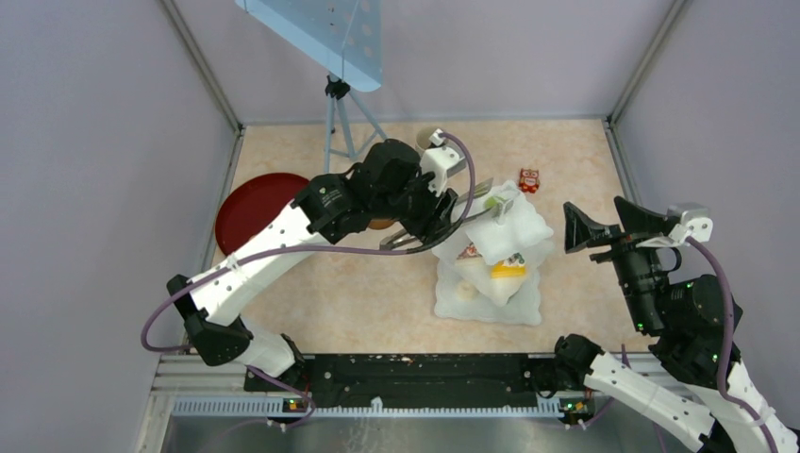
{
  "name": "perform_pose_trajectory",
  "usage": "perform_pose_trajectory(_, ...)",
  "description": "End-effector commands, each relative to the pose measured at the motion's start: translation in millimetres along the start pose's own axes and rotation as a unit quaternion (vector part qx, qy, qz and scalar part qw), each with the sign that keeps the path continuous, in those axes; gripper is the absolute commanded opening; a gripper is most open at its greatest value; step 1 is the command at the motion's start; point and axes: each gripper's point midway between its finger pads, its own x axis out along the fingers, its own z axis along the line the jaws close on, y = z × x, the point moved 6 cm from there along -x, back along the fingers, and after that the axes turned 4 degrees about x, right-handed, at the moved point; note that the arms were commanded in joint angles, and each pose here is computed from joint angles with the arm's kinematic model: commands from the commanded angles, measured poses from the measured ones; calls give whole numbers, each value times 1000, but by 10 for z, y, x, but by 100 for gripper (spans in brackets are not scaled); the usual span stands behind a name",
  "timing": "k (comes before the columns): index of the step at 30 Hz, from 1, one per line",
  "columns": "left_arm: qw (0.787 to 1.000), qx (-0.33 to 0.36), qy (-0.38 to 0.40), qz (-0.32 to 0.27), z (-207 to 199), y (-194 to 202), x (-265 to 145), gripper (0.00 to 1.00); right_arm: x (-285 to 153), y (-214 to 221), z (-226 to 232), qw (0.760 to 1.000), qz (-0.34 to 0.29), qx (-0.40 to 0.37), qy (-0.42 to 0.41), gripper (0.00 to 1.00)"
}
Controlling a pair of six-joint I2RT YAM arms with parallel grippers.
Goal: Serve the afternoon tea
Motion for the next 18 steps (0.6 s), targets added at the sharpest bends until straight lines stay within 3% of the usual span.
perform_pose_trajectory(1,998,9,-21,-61,-3,-224,-275,57,-5,-77,24,1000,-9,12,-9,95)
perform_pose_trajectory(10,992,8,-87,-88,112,-254,-579,54,27,-69,43,1000,-8,-3,-12,95)
perform_pose_trajectory(18,973,-56,-190,-119,274,-117,-977,48,70,6,134,999,3,-10,-36,95)
